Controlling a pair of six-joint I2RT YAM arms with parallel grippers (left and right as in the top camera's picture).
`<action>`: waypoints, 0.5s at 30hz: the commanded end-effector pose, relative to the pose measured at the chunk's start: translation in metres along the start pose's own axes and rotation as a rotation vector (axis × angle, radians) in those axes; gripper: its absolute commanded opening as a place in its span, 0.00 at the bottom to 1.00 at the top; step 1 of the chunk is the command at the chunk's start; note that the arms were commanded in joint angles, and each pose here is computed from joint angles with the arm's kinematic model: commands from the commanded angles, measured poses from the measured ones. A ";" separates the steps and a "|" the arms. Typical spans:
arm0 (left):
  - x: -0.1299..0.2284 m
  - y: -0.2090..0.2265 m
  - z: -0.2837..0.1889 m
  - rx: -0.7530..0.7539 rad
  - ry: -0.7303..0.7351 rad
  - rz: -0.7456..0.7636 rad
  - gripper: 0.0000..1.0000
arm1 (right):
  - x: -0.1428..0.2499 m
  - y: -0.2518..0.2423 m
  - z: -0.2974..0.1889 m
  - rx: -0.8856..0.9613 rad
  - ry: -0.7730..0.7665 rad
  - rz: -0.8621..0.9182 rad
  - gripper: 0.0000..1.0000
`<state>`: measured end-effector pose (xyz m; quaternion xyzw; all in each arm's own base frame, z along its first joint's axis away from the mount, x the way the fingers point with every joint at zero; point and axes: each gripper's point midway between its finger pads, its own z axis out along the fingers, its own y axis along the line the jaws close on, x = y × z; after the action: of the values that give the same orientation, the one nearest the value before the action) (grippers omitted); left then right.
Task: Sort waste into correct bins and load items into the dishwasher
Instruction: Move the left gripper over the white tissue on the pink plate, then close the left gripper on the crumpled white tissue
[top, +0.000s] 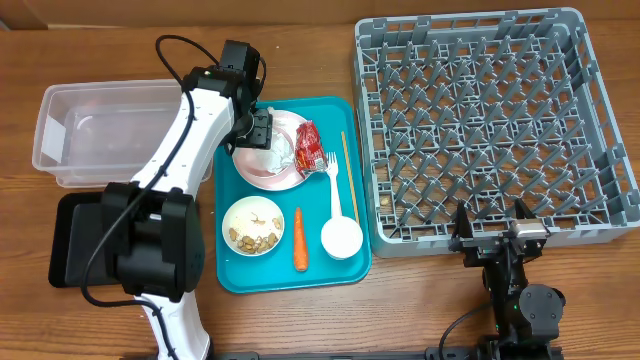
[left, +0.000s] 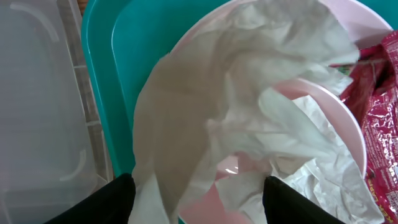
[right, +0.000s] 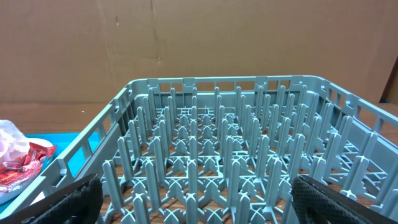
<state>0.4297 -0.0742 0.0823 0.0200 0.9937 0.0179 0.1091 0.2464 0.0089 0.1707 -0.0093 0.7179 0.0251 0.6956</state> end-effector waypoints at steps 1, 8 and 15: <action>-0.009 0.010 0.001 -0.033 -0.020 -0.022 0.66 | 0.001 0.000 0.000 0.001 -0.008 -0.002 1.00; -0.014 0.011 0.001 -0.039 -0.041 -0.025 0.67 | 0.001 0.000 0.000 0.001 -0.008 -0.002 1.00; -0.016 0.013 0.001 -0.038 -0.050 -0.031 0.68 | 0.001 0.000 0.000 0.001 -0.008 -0.002 1.00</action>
<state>0.4392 -0.0682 0.0845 0.0142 0.9912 0.0292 0.1282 0.2464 0.0090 0.1708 -0.0096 0.7178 0.0251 0.6957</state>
